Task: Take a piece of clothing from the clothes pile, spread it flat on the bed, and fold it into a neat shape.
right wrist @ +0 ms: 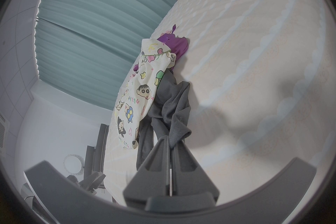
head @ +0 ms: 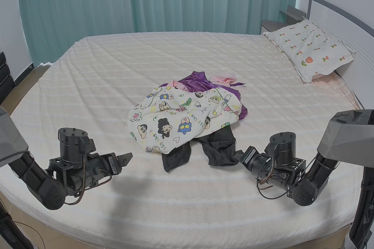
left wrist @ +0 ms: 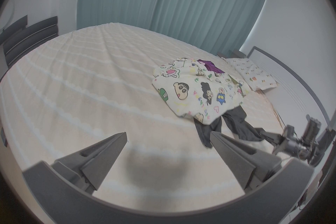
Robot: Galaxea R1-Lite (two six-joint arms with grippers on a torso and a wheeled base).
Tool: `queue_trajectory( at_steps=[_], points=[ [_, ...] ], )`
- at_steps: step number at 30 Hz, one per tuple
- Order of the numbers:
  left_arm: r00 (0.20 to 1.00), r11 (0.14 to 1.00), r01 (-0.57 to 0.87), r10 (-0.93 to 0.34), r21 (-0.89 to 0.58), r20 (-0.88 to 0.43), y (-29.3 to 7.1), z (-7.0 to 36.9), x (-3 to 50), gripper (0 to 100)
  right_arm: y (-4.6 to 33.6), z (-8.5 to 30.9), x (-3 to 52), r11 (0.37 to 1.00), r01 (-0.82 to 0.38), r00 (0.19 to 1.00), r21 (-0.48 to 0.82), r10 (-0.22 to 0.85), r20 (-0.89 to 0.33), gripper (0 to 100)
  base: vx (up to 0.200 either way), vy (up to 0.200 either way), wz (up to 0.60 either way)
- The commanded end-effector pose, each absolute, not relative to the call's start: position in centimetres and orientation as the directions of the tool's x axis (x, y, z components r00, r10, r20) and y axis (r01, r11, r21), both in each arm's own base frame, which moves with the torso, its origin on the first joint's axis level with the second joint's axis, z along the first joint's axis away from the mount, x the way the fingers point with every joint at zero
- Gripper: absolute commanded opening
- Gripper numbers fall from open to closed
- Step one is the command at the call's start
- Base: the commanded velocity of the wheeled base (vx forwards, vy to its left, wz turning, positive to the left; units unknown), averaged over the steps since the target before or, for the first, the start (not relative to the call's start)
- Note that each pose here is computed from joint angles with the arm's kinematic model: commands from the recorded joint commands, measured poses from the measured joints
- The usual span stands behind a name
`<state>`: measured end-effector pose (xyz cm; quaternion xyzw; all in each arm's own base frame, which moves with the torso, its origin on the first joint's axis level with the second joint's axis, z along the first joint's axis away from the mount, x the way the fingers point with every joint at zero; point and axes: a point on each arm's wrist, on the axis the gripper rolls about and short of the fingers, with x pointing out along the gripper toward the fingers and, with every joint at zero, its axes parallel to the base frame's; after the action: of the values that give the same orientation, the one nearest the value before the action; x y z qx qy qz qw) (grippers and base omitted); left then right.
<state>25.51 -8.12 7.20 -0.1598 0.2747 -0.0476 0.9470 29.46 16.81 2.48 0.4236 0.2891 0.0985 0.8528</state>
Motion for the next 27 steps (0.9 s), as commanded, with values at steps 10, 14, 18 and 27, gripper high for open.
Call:
queue_trajectory(
  at_steps=[10, 14, 18, 27],
  points=[
    [0.829, 0.929, -0.030, -0.183, -0.368, -0.529, -11.8, 2.4, 30.9, 100, 16.8, 2.5, 29.5, 0.620, 0.075, 0.815, 0.781, 0.413, -0.406, 0, 0.000, 0.000, 0.00],
    [0.835, 0.906, -0.003, -0.230, -0.423, -0.499, -13.9, 2.6, 31.6, 100, 16.8, 2.5, 29.5, 0.620, 0.077, 0.815, 0.780, 0.412, -0.408, 0, 0.000, 0.000, 0.00],
    [0.823, 0.901, 0.052, -0.283, -0.431, -0.492, -16.4, 2.1, 31.6, 100, 16.8, 2.5, 29.5, 0.620, 0.075, 0.815, 0.781, 0.413, -0.406, 0, 0.000, 0.000, 0.00],
    [0.811, 0.905, 0.097, -0.313, -0.414, -0.494, -19.5, 0.8, 31.6, 100, 16.8, 2.5, 29.5, 0.620, 0.075, 0.815, 0.781, 0.413, -0.406, 0, 0.000, 0.000, 0.00]
  ],
)
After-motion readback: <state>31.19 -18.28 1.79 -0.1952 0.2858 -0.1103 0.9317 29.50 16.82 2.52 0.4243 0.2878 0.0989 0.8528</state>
